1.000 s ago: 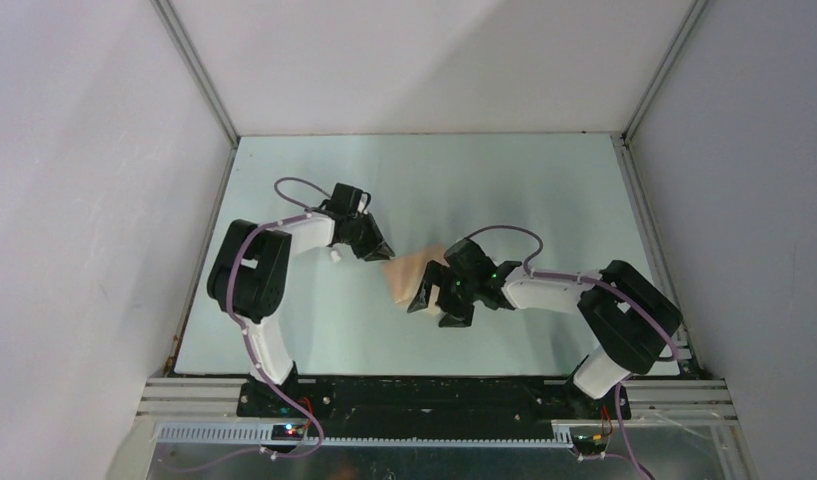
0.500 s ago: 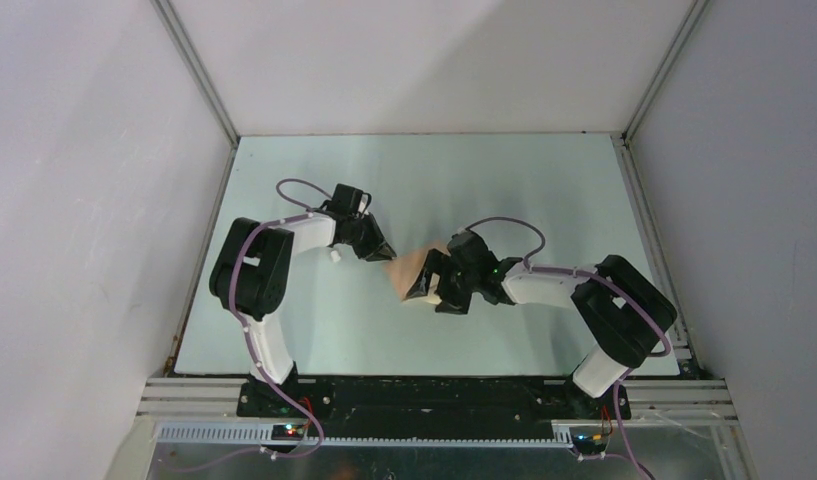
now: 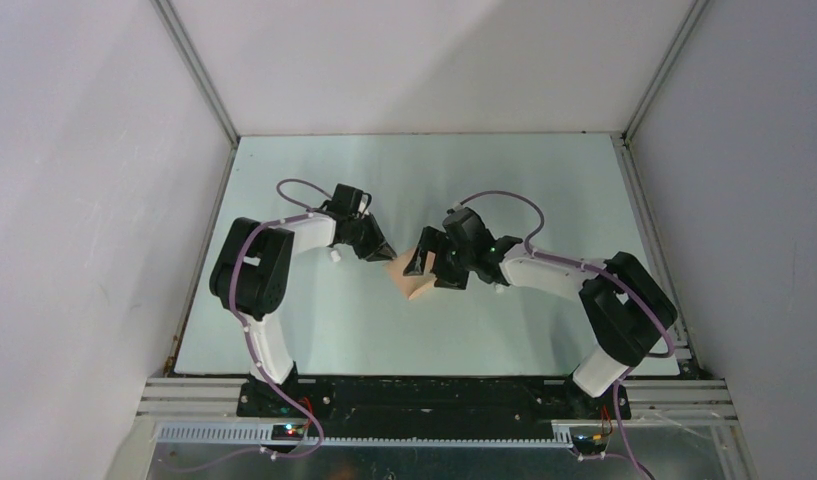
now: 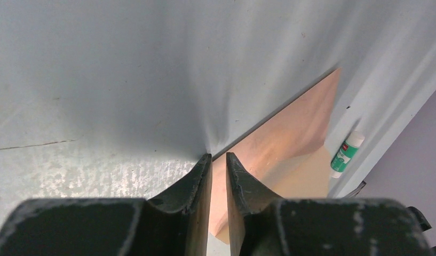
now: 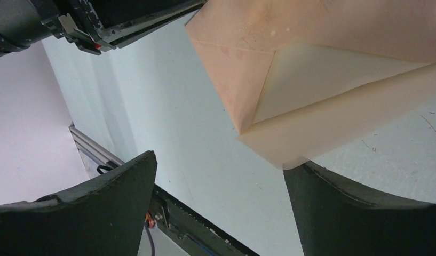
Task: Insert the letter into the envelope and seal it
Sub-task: Seal the envelope flap on the envelope.
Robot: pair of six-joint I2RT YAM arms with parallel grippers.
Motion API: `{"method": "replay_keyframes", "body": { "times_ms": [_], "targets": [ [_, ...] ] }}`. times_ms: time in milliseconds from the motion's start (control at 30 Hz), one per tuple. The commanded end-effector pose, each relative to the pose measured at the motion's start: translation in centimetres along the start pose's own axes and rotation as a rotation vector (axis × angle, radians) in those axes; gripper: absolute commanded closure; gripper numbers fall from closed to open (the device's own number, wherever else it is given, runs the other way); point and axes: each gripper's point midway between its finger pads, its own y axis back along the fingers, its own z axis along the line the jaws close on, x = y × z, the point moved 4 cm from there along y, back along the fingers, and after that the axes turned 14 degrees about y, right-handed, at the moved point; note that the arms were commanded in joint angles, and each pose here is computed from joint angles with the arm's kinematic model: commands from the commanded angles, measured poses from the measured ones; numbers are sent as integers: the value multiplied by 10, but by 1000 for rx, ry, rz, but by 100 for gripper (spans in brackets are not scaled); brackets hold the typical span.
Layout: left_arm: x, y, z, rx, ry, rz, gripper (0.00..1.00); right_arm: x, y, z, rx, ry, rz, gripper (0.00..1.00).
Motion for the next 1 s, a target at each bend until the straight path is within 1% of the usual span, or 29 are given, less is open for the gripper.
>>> {"method": "replay_keyframes", "body": {
  "times_ms": [0,233,367,433,533,633,767,833,967],
  "targets": [
    [8,-9,18,-58,-11,13,77,-12,-5,-3,36,46,-21,10],
    [13,-11,17,-58,-20,27,77,-22,-23,-10,34,60,7,10],
    [15,-10,17,-57,-22,28,78,-29,-27,-8,32,66,-5,12],
    [15,-10,18,-56,-21,30,78,-32,-28,-5,26,70,-10,14],
    [15,-10,17,-56,-24,31,78,-36,-31,-3,24,74,-4,22],
    [15,-11,18,-60,-28,35,78,-41,-33,-1,18,80,-9,26],
    [16,-11,17,-59,-29,38,78,-42,-40,-7,32,72,9,37],
    [16,-10,18,-59,-29,39,78,-42,-43,-10,40,66,16,40],
    [16,-10,17,-56,-30,39,78,-42,-50,-18,51,55,24,42]
  ]
}}
